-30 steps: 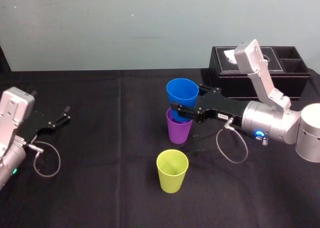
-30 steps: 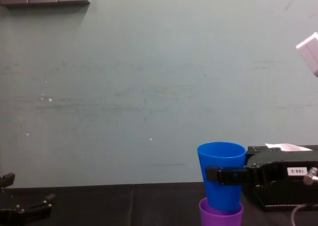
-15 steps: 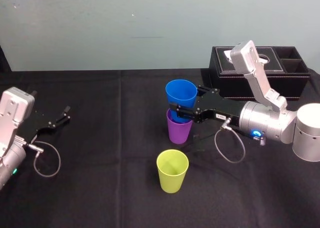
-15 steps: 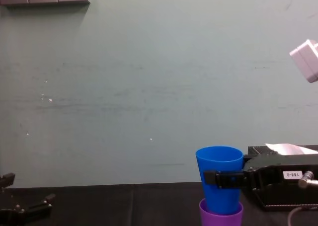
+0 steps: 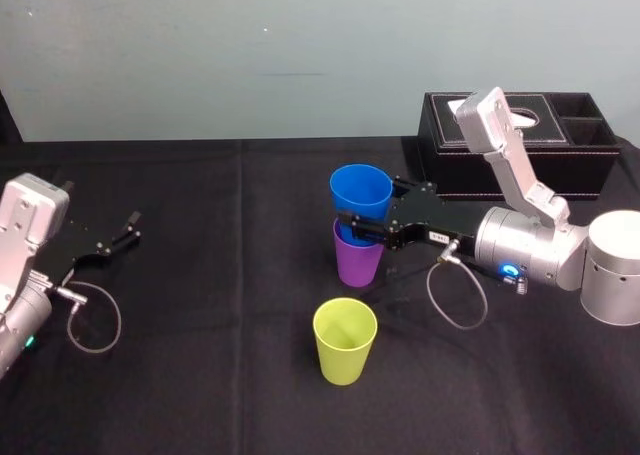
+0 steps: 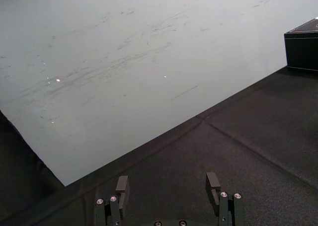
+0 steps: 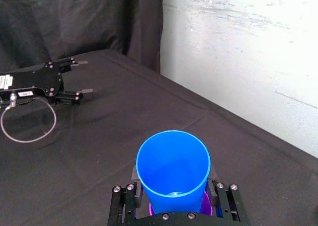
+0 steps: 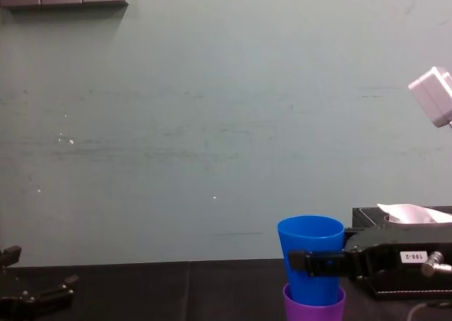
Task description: Stack the three plastic cups sequentially using one hand.
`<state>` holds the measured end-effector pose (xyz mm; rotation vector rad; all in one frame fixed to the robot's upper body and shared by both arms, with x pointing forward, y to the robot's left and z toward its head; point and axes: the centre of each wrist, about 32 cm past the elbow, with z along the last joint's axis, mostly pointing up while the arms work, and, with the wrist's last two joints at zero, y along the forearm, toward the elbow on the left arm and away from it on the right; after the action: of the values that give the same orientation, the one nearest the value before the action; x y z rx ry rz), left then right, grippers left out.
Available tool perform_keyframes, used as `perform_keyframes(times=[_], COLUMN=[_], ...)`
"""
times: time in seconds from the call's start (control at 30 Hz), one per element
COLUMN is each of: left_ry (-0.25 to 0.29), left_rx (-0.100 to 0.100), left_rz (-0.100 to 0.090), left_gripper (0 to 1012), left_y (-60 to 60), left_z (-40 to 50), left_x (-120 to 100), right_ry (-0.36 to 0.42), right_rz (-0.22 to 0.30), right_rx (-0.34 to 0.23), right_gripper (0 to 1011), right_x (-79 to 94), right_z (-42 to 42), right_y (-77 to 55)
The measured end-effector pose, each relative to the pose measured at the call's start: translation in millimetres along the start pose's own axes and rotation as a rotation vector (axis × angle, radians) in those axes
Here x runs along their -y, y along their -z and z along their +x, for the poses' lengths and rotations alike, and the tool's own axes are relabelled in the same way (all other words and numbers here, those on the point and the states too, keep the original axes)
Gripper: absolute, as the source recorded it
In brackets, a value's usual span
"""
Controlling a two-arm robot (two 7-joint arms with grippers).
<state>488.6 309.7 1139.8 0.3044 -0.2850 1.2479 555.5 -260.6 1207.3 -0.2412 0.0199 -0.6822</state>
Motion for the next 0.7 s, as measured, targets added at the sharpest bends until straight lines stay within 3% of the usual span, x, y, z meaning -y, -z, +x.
perform_keyframes(times=[0.7], left_ry=[0.000], left_rx=[0.000], left_rz=[0.000], left_gripper=[1010], left_y=[0.0], left_z=[0.0], left_x=[0.0], right_ry=[-0.005], right_rz=[-0.008], right_rx=[-0.015], right_gripper=[735], right_x=[-4.1], right_z=[-0.5], right_y=[9.5])
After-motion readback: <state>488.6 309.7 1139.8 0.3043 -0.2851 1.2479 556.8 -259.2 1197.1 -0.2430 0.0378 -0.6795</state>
